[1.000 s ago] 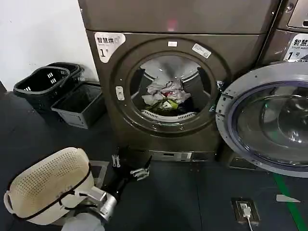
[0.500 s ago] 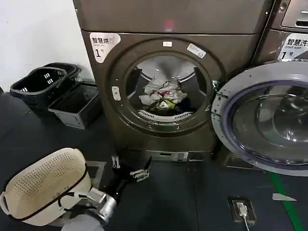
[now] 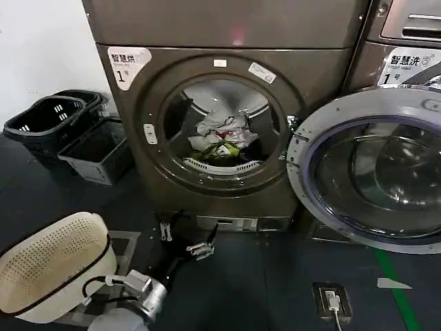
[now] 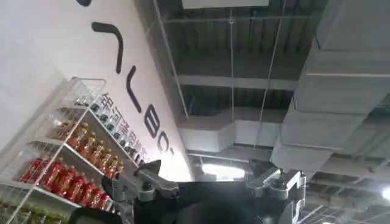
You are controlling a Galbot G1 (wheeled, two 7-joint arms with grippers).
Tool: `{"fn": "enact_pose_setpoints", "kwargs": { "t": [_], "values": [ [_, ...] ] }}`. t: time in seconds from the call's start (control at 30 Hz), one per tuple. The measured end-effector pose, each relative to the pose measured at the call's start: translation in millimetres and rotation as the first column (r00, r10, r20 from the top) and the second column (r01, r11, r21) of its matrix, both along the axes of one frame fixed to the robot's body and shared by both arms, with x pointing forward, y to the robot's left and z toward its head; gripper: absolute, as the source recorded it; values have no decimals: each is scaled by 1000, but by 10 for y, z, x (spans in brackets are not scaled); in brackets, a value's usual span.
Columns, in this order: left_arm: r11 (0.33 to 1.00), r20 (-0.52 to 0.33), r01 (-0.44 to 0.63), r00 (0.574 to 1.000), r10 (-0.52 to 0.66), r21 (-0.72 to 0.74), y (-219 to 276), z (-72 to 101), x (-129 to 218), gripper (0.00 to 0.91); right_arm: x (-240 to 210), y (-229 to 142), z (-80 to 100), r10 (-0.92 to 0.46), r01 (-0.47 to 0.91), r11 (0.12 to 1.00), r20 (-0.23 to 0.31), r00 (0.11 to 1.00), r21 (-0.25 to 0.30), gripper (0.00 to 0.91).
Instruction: Grasp the clothes from the dryer.
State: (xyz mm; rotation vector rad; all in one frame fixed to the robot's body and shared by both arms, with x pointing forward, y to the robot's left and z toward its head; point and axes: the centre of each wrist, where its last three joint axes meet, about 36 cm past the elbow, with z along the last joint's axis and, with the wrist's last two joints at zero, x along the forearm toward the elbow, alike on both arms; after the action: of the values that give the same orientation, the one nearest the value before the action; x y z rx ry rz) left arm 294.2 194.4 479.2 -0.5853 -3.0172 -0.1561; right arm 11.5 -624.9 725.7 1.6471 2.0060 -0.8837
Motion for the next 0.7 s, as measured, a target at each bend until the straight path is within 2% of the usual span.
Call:
{"fn": "enact_pose_setpoints", "kwargs": {
  "t": [0.7],
  "values": [
    [1000,1,-2,1000,2,-4,-2,-3,11,907,21,27,-3,-14,14,1000,-13,1000,-13,907]
  ]
}}
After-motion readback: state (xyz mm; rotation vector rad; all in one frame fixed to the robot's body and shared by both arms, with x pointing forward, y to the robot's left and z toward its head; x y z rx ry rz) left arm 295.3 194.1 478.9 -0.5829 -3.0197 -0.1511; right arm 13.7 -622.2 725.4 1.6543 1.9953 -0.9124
